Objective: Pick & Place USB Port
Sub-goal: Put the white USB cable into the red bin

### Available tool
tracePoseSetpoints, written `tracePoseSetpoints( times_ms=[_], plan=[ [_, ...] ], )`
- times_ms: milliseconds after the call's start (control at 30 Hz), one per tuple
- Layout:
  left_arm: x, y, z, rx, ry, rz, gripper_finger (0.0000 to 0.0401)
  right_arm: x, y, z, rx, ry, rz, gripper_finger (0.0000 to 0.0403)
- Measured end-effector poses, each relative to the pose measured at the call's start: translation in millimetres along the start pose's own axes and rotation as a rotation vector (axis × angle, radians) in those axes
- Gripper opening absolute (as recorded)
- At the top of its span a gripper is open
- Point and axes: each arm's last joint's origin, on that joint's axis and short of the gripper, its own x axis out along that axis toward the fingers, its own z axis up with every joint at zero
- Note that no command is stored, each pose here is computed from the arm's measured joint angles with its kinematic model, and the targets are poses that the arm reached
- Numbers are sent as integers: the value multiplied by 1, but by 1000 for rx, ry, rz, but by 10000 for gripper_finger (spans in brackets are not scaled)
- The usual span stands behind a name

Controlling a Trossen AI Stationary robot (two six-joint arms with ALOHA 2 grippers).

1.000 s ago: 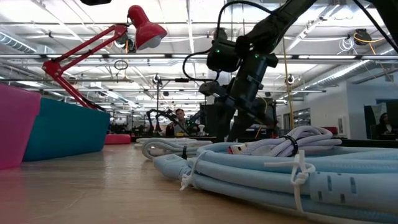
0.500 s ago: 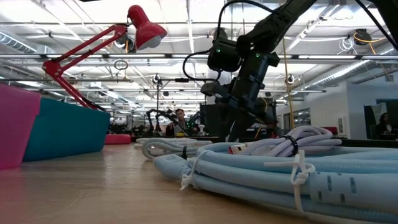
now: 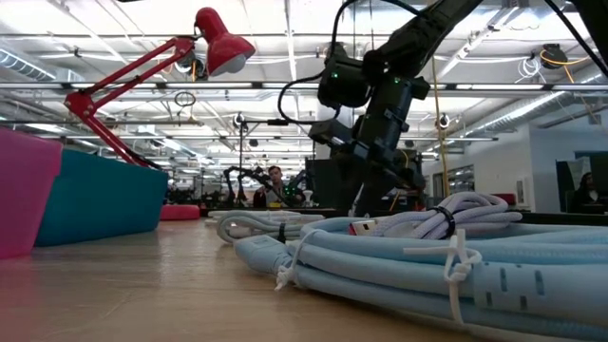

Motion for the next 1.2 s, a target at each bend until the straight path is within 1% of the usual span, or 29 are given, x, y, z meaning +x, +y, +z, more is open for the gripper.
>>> tracePoseSetpoints(
  times_ms=[167, 300, 400, 533, 633, 733, 800, 867, 1067, 1200],
  plan=[
    [0, 0, 0, 5, 1, 1, 184, -6, -11, -9, -26, 90, -110, 102],
    [0, 0, 0, 19, 2, 3, 184, -10, -13, -11, -47, 106, -135, 102],
    [0, 1, -1, 24, 7, 12, 184, -21, -11, -12, -52, 65, -131, 102],
    [0, 3, -2, 38, 15, 28, 184, -51, -4, -10, -59, -48, -83, 102],
    [0, 4, -1, 48, 8, 40, 184, -71, -8, -10, -35, -102, -101, 102],
    [0, 4, -1, 58, -7, 52, 184, -84, -16, -11, -15, -92, -144, 102],
    [0, 4, -1, 66, -12, 54, 184, -86, -24, -15, -12, -41, -201, 102],
    [1, 5, 0, 68, -15, 56, 184, -85, -28, -17, -37, 3, -239, 102],
    [1, 5, 1, 74, -17, 58, 184, -64, -23, -21, -121, 87, -233, 110],
    [1, 5, 1, 69, -15, 57, 184, -51, -21, -25, -152, 105, -270, 127]
  ],
)
